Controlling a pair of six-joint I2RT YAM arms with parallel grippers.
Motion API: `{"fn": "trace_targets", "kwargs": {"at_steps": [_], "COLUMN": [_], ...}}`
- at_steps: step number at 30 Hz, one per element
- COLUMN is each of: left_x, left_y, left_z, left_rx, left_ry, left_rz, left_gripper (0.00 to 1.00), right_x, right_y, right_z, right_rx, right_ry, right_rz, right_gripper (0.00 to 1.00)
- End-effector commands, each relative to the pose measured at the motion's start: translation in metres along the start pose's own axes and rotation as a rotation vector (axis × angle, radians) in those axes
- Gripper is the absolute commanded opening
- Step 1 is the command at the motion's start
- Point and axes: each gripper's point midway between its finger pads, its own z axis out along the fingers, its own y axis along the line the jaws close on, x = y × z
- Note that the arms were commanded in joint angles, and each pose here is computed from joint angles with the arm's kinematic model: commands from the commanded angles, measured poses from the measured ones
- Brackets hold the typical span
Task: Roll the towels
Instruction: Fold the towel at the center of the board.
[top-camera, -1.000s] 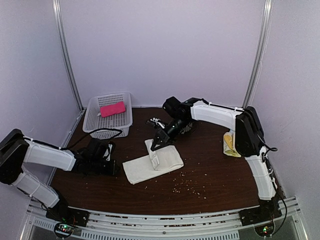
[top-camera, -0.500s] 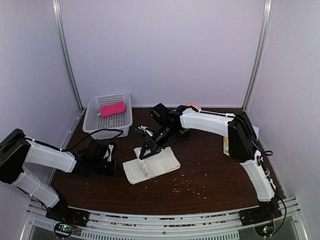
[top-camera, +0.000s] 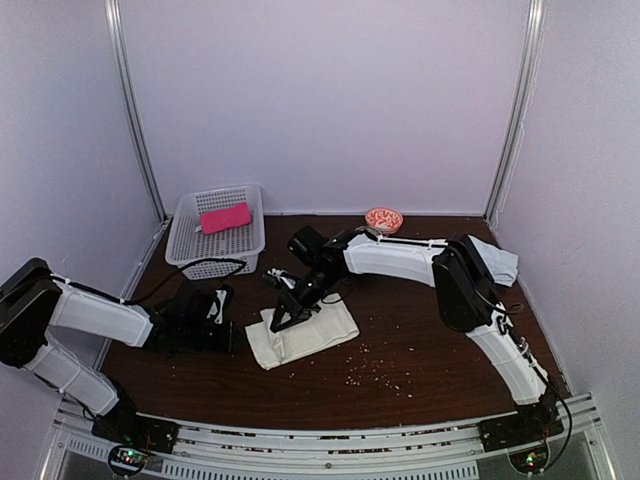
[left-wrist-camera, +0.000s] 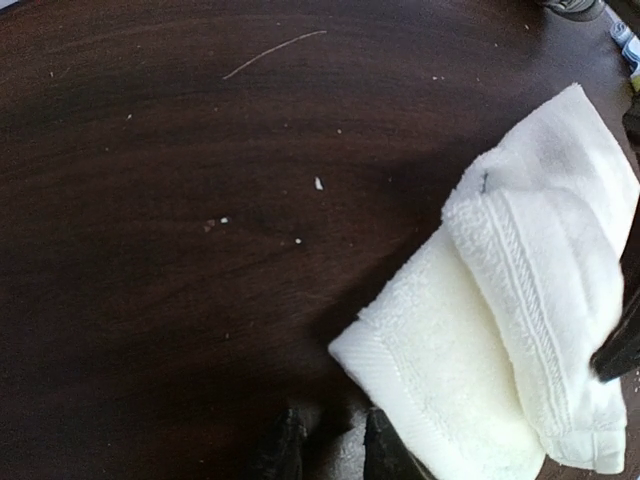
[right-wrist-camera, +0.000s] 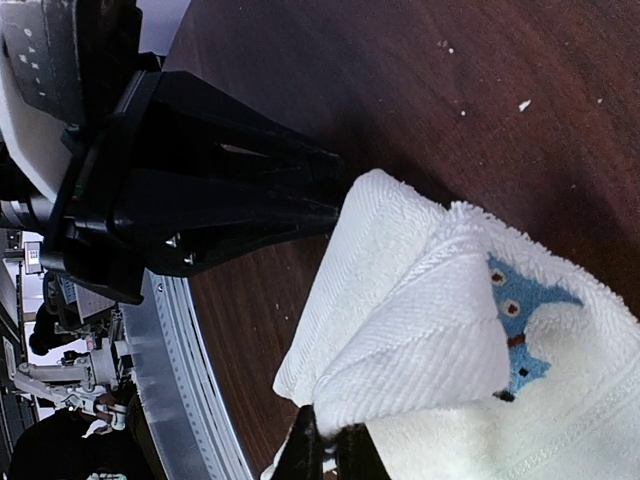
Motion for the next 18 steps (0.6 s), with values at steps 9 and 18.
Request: {"fn": "trace_targets", "kwargs": {"at_steps": [9, 18], "left_x": [0.025, 0.026], "left_y": [0.007, 0.008], "left_z": [0.004, 0.005], "left_rx": [-0.009, -0.014], "left_ry": [0.069, 0.068], "left_rz": [-0.009, -0.009], "left_gripper": [0.22, 0.22], "right_x": [-0.008, 0.001], "right_y": [0.026, 0.031], "right_z": [0.026, 0.034], "right_rx": [-0.044, -0.057], "right_ry": [-0.012, 0.019], "right_rz": [-0.053, -0.063], "right_gripper": [0.0, 0.01]}}
